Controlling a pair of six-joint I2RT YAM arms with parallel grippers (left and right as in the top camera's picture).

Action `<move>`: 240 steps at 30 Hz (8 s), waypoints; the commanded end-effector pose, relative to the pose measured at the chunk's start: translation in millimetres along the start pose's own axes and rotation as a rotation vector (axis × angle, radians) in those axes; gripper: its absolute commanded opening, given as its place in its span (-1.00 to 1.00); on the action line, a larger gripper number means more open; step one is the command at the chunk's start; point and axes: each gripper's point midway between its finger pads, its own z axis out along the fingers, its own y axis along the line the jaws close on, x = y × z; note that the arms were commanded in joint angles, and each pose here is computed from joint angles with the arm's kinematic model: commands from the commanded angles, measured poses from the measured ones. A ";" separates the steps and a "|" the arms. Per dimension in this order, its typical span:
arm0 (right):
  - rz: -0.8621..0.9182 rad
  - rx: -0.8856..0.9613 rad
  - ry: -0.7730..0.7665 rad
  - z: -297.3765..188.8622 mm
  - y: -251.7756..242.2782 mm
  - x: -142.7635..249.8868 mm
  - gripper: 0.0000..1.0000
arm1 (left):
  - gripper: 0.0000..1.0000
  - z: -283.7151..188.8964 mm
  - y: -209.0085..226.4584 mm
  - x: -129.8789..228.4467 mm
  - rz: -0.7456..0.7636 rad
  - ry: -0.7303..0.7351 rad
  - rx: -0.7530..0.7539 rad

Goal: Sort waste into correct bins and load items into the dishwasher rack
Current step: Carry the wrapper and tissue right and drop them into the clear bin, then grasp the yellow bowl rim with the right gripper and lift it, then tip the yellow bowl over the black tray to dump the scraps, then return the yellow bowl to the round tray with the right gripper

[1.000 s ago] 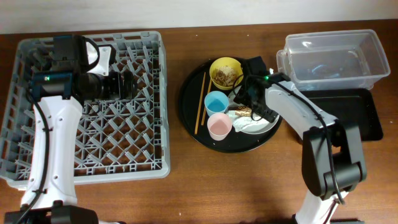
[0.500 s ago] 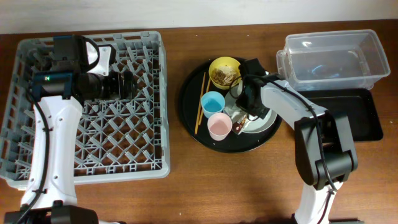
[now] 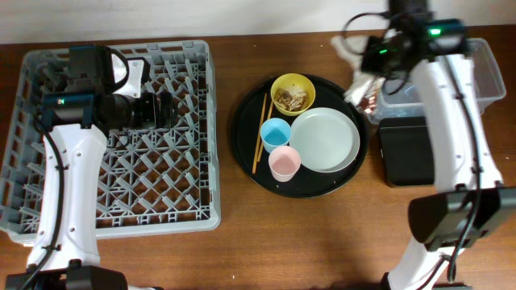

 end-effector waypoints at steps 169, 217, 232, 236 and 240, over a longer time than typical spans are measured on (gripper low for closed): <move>0.393 -1.139 -0.342 15.7 -213.5 79.8 -0.92 | 0.98 29.8 15.1 1.4 0.043 0.069 -0.173; 0.042 -1.079 -0.245 -108.9 -57.6 5.0 -0.92 | 0.98 29.8 15.1 1.4 0.043 0.069 -0.173; -0.487 -0.238 -0.146 95.6 176.9 92.6 -0.92 | 0.98 29.8 15.1 1.4 0.043 0.069 -0.173; -0.487 -0.237 -0.145 145.7 186.8 99.4 -0.92 | 0.99 29.8 15.1 1.4 0.043 0.069 -0.173; -0.494 -0.221 -0.108 184.3 186.2 115.3 -0.92 | 0.98 29.8 15.1 1.4 0.043 0.069 -0.173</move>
